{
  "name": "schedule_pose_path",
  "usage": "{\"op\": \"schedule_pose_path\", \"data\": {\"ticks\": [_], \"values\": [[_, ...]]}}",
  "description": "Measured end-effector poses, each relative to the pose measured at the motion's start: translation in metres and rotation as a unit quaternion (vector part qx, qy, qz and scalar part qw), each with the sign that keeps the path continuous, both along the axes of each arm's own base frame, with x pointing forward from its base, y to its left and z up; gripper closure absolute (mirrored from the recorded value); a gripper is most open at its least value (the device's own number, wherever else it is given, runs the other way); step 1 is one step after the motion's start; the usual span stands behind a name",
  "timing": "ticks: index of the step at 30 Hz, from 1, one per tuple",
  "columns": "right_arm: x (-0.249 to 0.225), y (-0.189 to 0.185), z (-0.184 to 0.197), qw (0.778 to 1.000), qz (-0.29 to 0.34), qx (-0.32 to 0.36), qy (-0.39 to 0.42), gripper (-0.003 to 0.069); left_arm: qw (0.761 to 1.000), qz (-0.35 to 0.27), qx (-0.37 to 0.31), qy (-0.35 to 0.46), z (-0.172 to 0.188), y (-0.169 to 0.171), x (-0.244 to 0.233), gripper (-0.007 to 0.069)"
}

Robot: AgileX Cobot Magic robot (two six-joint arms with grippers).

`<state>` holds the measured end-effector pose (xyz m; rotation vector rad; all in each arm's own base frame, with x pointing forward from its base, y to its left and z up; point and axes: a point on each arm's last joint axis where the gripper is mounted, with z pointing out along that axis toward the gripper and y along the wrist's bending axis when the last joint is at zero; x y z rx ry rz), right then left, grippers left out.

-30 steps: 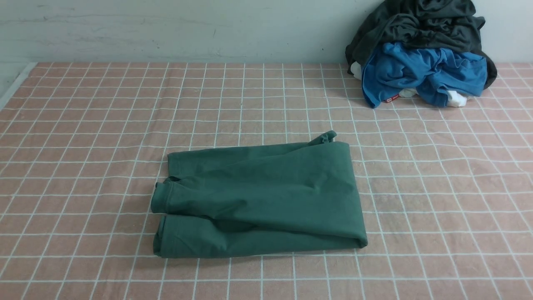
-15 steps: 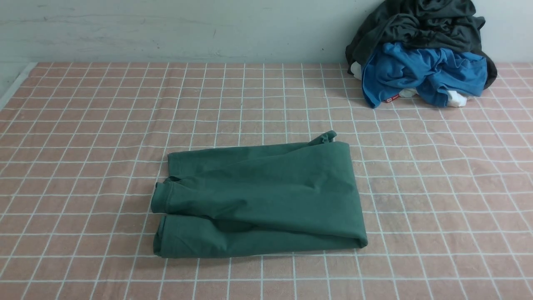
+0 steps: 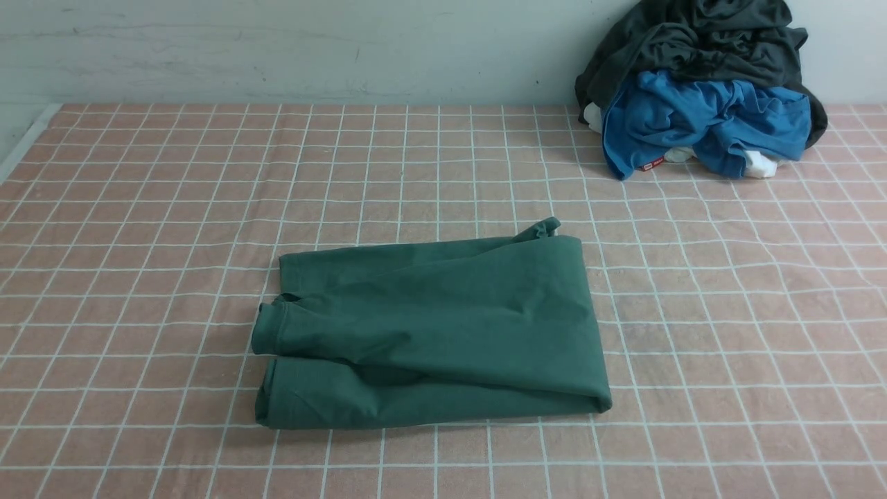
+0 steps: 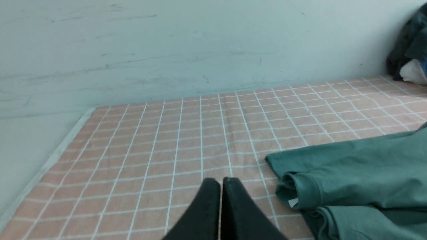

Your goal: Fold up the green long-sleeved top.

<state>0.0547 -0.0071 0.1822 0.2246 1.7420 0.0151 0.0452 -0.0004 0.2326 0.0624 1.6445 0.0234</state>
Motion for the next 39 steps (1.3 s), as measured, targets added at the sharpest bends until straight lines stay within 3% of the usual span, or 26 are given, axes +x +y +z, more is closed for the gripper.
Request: {"op": "schedule_pose_path", "data": {"ticks": [7, 18, 39], "values": [[0.0, 0.0, 0.0, 1.0, 0.0, 0.0, 0.0, 0.0673, 0.997, 0.023, -0.021, 0.075, -0.053, 0.001, 0.008, 0.0628], [0.0, 0.0, 0.0, 1.0, 0.0, 0.0, 0.0, 0.0673, 0.996, -0.002, -0.012, 0.09, -0.056, -0.002, 0.008, 0.0628], [0.0, 0.0, 0.0, 1.0, 0.0, 0.001, 0.0, 0.0673, 0.996, 0.019, -0.014, 0.089, -0.056, 0.0, 0.008, 0.0628]]}}
